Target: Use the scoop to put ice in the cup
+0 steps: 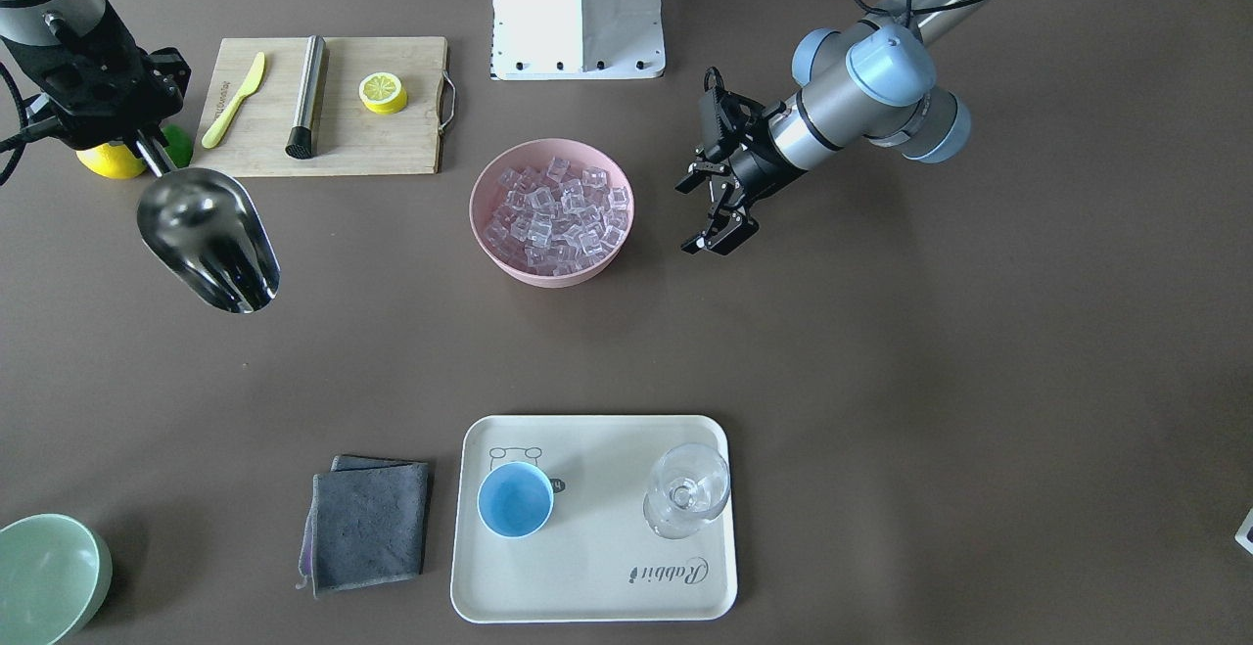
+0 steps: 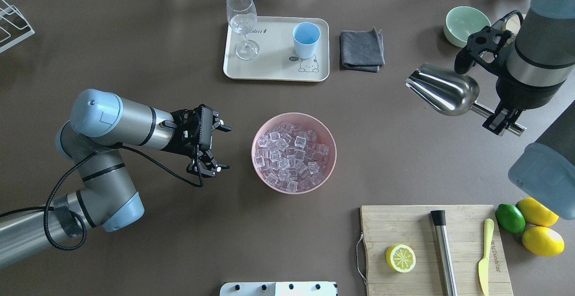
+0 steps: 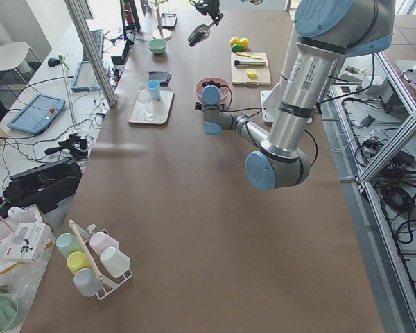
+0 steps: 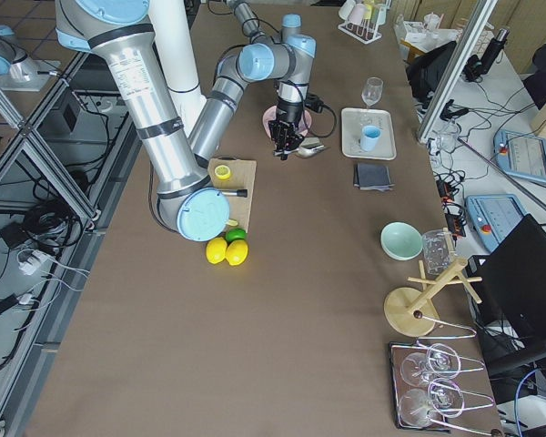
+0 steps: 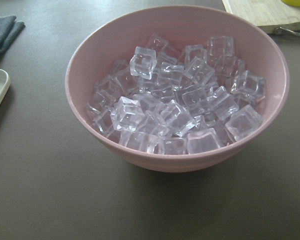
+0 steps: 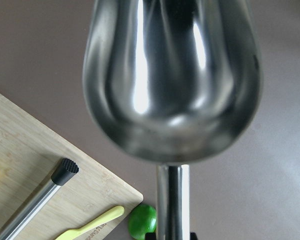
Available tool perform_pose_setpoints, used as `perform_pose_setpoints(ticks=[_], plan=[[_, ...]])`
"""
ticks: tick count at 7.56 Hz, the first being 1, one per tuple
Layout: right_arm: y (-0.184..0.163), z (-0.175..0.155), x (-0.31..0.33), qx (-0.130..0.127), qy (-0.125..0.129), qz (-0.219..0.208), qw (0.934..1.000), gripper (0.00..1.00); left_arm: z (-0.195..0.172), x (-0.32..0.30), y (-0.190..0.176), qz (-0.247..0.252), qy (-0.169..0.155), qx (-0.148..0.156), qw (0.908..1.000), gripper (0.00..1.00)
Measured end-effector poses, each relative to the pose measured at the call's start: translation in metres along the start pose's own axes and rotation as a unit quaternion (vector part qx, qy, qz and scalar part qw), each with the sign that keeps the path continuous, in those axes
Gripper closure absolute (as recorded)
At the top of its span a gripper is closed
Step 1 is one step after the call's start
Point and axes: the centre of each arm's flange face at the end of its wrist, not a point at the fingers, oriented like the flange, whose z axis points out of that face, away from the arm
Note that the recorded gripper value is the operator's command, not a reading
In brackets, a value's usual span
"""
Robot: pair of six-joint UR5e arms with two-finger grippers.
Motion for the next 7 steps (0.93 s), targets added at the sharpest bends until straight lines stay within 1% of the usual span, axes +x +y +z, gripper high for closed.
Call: perform_pose_setpoints(ticks=[1, 2, 4, 5, 7], plan=[[-0.007, -0.006, -0.018, -0.027, 0.011, -0.015, 0.9995, 1.00, 0.001, 0.001, 0.001, 0.000, 0.001, 0.000, 1.0000, 0.01], [-0.015, -0.009, -0.037, -0.050, 0.015, -0.029, 0.9982, 1.00, 0.002, 0.003, 0.001, 0.000, 0.001, -0.001, 1.0000, 0.01], [-0.042, -0.024, -0.079, -0.095, 0.016, -0.054, 0.9939, 1.00, 0.003, 0.003, 0.000, 0.001, -0.003, -0.001, 1.0000, 0.01], [-0.064, -0.036, -0.105, -0.123, 0.022, -0.065, 0.9901, 1.00, 0.002, 0.002, -0.002, 0.002, -0.005, 0.000, 1.0000, 0.01], [-0.106, -0.056, -0.156, -0.177, 0.048, -0.093, 0.9786, 1.00, -0.007, 0.012, 0.004, 0.009, -0.006, 0.012, 0.9999, 0.01]])
